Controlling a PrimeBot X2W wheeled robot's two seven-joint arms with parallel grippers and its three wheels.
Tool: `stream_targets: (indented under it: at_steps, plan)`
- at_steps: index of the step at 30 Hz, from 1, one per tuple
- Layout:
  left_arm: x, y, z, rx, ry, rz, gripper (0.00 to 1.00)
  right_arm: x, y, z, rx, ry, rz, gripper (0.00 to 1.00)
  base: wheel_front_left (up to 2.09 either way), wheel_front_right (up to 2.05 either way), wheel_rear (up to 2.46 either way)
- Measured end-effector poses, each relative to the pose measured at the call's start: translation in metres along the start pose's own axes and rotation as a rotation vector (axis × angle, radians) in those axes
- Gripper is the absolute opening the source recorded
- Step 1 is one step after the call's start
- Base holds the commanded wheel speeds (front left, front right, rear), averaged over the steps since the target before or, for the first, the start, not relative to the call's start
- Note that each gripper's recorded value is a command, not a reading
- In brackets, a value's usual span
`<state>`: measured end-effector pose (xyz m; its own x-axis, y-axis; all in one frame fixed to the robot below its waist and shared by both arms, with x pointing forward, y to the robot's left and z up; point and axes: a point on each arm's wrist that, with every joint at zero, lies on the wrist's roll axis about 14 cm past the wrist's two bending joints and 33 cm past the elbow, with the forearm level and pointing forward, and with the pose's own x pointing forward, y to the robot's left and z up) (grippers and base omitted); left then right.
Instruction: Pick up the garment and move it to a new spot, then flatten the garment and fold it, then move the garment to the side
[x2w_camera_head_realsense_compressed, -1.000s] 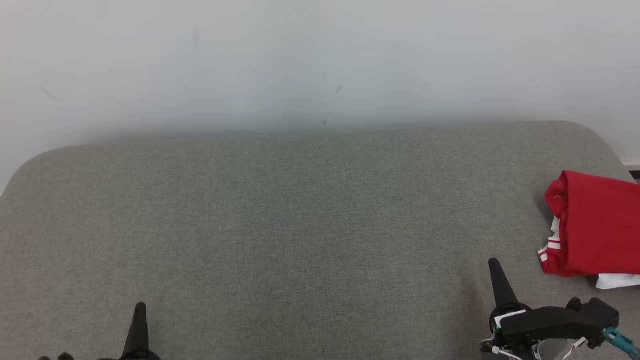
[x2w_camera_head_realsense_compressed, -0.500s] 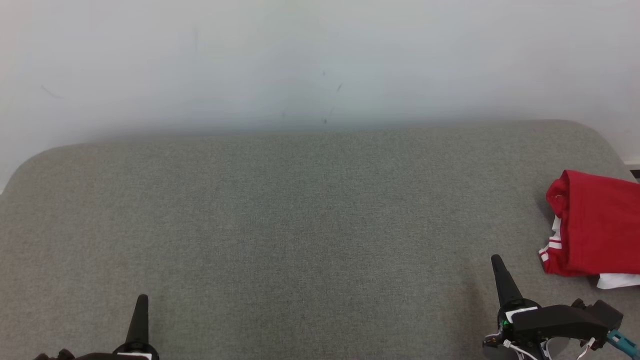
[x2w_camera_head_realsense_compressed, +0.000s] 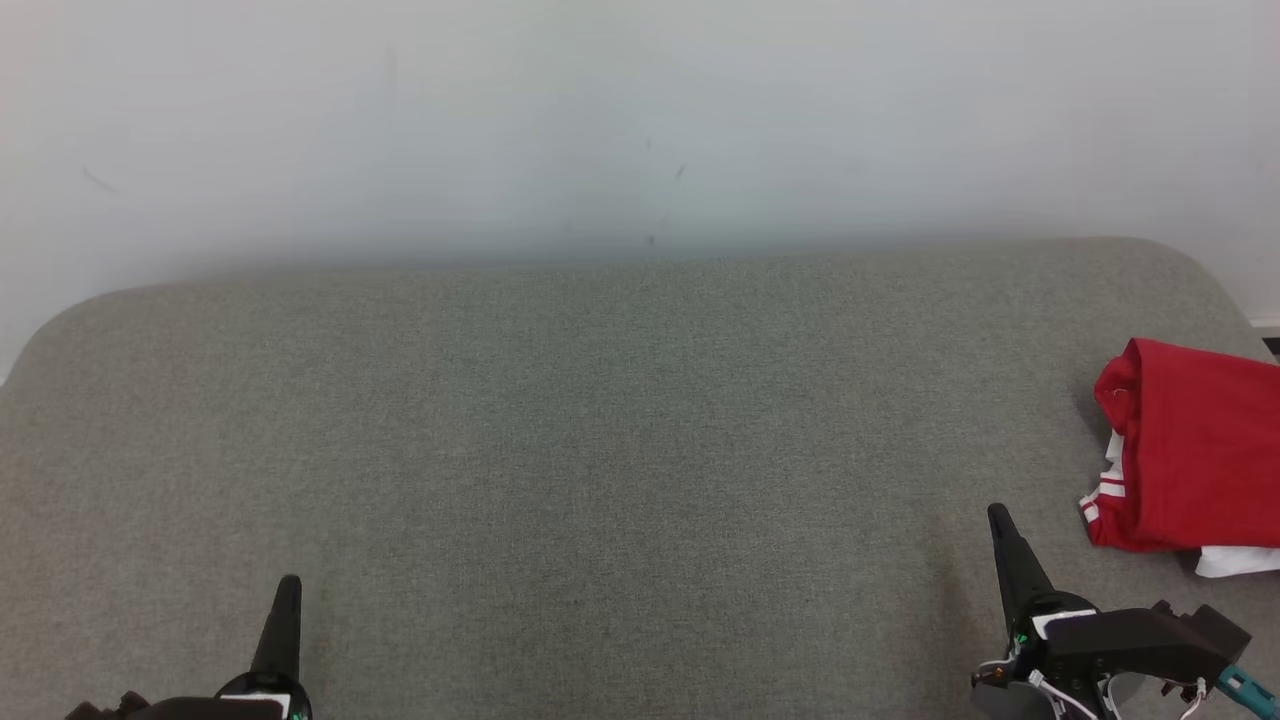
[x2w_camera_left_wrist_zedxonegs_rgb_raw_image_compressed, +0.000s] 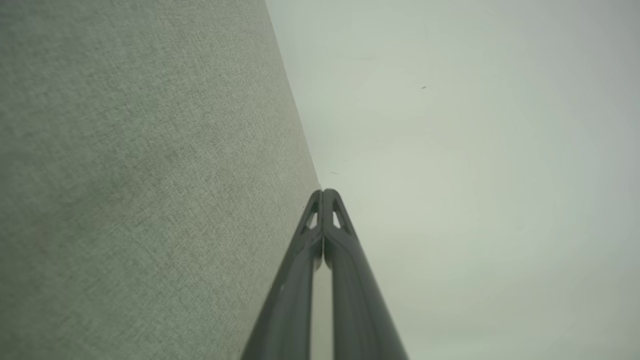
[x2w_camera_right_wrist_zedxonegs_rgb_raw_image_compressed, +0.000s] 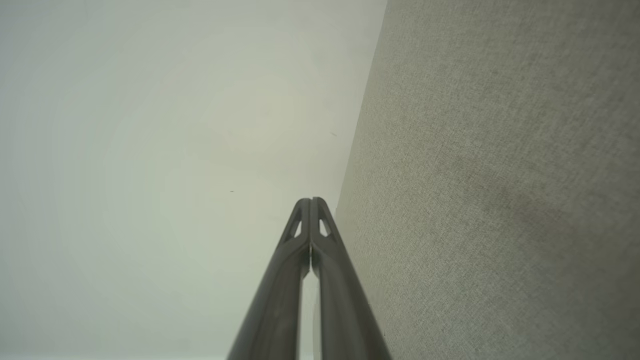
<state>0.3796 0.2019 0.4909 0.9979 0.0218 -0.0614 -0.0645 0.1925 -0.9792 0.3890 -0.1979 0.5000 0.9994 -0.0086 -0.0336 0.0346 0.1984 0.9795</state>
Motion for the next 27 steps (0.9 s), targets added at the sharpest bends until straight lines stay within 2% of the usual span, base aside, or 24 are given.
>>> stream_targets:
  at_steps: [27]
  plan:
    - [0.007, -0.013, -0.001, -0.196, 0.021, -0.051, 0.00, 0.001, 0.008, 0.004, 0.201, 0.005, 0.037, 0.00, 0.00, 0.00, 0.00]
